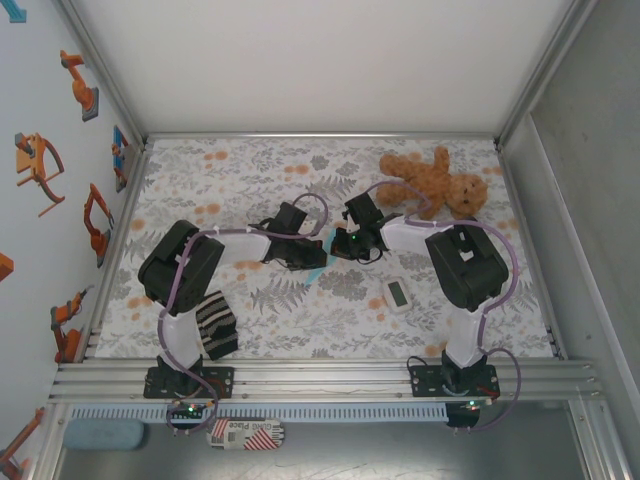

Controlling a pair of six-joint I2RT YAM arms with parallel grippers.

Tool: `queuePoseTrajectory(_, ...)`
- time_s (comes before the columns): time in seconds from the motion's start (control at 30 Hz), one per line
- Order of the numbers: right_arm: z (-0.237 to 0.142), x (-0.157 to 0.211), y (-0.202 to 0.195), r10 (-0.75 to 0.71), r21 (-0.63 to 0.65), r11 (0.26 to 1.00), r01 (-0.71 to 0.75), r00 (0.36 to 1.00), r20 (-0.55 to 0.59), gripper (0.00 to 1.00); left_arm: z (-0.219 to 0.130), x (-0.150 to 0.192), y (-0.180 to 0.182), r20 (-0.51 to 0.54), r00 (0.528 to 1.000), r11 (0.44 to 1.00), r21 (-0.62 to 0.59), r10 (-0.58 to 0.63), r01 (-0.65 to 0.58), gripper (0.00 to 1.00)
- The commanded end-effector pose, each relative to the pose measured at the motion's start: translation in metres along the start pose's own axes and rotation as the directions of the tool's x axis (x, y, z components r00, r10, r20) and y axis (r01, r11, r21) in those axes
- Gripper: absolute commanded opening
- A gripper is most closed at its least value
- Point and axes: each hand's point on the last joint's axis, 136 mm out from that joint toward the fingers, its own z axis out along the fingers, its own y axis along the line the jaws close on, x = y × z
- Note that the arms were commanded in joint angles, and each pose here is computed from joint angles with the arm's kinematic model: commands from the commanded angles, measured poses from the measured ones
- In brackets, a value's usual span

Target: Fold a paper plane with a square sheet of paper (pick it up from the middle)

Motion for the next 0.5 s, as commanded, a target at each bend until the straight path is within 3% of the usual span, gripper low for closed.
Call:
queuePoseTrajectory(0.0,0.011,0.016,-0.033,0.059,0.107,0.993,-0.053,0.997,-0.049,0.0,0.002,0.008,0.01,-0.037,0.999,0.998,-0.063,0.027,-0.029,0.03)
queuePoseTrajectory(0.47,0.012,0.019,-0.039,0.07,0.13,0.99,-0.063,0.996,-0.053,0.0,-0.031,0.074,0.039,-0.152,0.988,0.982,-0.175,0.039,-0.065,0.03)
